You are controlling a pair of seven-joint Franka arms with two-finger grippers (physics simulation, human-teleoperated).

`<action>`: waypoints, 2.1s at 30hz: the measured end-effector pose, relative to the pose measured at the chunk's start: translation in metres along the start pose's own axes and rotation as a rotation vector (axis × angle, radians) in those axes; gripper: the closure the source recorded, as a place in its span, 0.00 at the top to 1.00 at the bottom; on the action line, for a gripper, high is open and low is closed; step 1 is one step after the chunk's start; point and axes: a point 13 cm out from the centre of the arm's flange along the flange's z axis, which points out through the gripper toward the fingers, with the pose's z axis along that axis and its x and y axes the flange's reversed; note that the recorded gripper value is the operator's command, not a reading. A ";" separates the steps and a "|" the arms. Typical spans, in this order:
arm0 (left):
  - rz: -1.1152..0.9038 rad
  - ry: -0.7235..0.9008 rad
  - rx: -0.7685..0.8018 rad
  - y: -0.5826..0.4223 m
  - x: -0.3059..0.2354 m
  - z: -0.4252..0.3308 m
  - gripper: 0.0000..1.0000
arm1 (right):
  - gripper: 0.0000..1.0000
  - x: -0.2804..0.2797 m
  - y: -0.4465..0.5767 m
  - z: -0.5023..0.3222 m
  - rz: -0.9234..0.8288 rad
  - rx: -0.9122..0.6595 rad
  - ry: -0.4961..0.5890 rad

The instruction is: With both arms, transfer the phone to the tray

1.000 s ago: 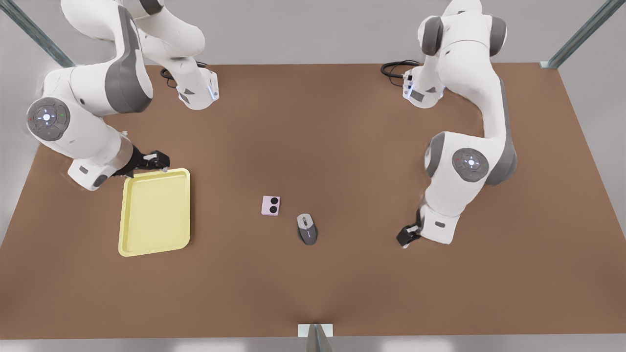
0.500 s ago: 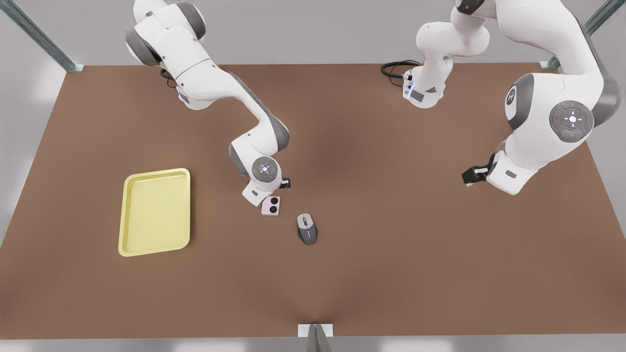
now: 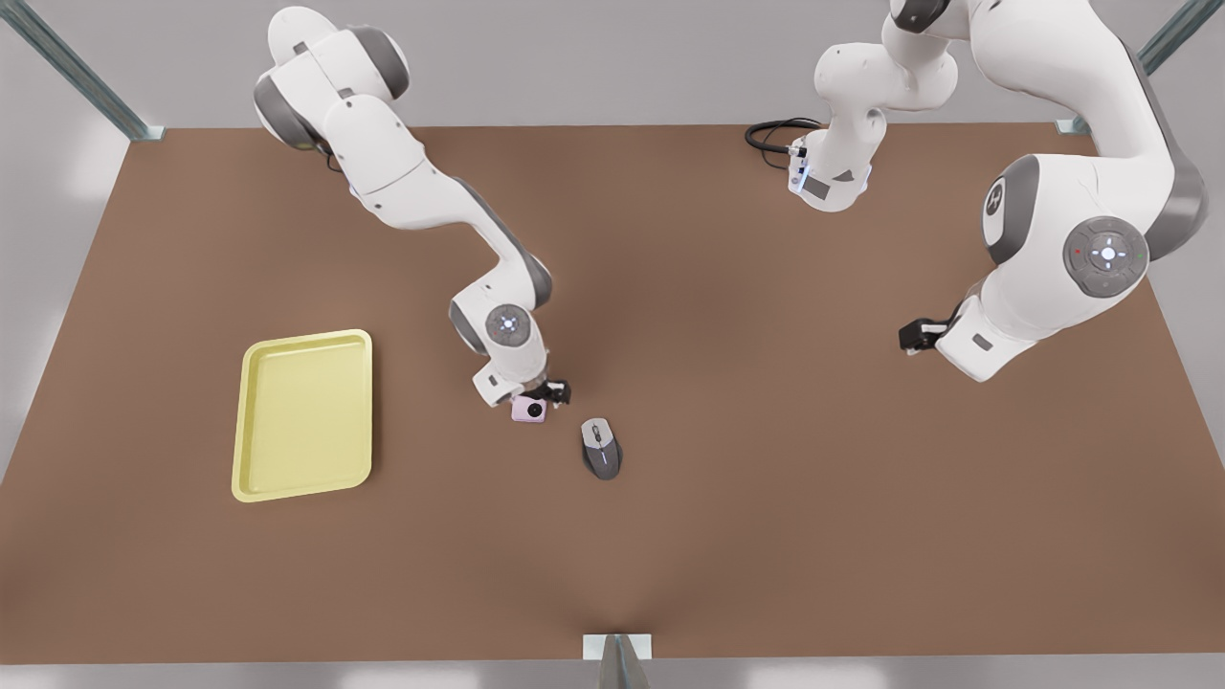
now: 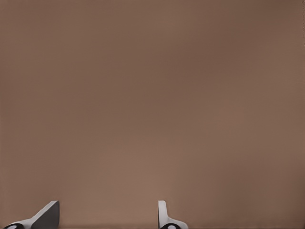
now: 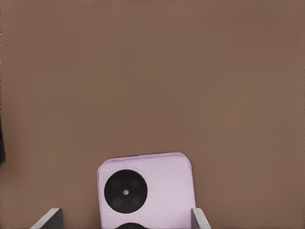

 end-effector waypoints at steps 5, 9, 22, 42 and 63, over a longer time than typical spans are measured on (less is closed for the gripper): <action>0.034 0.003 0.000 -0.004 0.001 0.000 1.00 | 1.00 -0.012 -0.006 -0.001 0.060 -0.018 -0.029; 0.052 0.005 -0.001 -0.004 0.002 0.000 1.00 | 1.00 -0.013 -0.009 0.005 0.092 -0.020 -0.031; 0.087 0.008 -0.002 -0.004 0.001 0.002 1.00 | 1.00 -0.003 -0.009 0.020 0.128 -0.016 -0.021; 0.109 0.009 -0.003 -0.004 0.001 0.002 1.00 | 0.81 -0.016 -0.011 0.003 0.137 -0.019 -0.036; 0.122 0.008 -0.003 -0.015 0.004 -0.001 1.00 | 0.81 -0.074 -0.330 -0.049 0.255 0.109 0.032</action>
